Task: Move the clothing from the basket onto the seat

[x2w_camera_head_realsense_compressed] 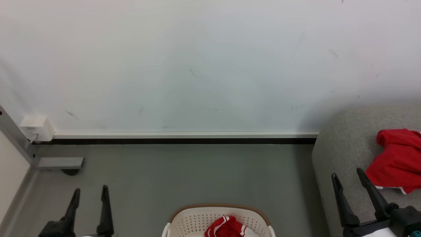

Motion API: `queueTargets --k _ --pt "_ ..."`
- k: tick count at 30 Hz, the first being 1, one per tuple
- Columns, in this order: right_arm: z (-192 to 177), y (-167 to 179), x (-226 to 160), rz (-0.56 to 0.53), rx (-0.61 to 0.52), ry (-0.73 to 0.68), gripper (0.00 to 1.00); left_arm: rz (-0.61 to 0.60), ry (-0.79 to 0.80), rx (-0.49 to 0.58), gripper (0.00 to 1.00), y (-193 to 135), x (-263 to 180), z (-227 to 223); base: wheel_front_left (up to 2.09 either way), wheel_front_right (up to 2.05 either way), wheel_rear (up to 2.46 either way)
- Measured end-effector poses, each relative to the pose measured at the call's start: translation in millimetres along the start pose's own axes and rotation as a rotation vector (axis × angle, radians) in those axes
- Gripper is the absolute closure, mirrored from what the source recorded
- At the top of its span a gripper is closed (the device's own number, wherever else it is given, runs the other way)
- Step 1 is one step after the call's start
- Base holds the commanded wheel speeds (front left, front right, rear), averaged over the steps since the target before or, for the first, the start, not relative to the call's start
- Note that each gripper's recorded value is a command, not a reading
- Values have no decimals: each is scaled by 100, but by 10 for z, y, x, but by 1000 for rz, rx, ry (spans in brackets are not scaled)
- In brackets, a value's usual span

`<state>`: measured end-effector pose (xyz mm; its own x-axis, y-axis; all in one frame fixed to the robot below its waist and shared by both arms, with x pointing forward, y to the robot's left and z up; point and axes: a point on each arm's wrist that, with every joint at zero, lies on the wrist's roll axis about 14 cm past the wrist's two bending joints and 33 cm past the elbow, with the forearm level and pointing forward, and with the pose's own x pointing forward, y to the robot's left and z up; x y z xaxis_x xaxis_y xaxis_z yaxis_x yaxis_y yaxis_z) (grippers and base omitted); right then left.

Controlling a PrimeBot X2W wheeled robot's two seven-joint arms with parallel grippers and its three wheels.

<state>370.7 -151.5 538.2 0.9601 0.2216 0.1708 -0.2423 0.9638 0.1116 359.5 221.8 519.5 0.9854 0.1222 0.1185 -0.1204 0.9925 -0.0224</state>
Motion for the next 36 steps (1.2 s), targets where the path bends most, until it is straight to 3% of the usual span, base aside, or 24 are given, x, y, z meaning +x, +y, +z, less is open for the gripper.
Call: queueTargets --k 17,36 --pt "-38 -235 173 -45 -10 6 0 -151 28 -12 0 -517 414 -156 0 0 0" --pt "-169 -705 446 -143 -49 20 0 -432 456 -97 0 -1571 648 -1660 0 0 0"
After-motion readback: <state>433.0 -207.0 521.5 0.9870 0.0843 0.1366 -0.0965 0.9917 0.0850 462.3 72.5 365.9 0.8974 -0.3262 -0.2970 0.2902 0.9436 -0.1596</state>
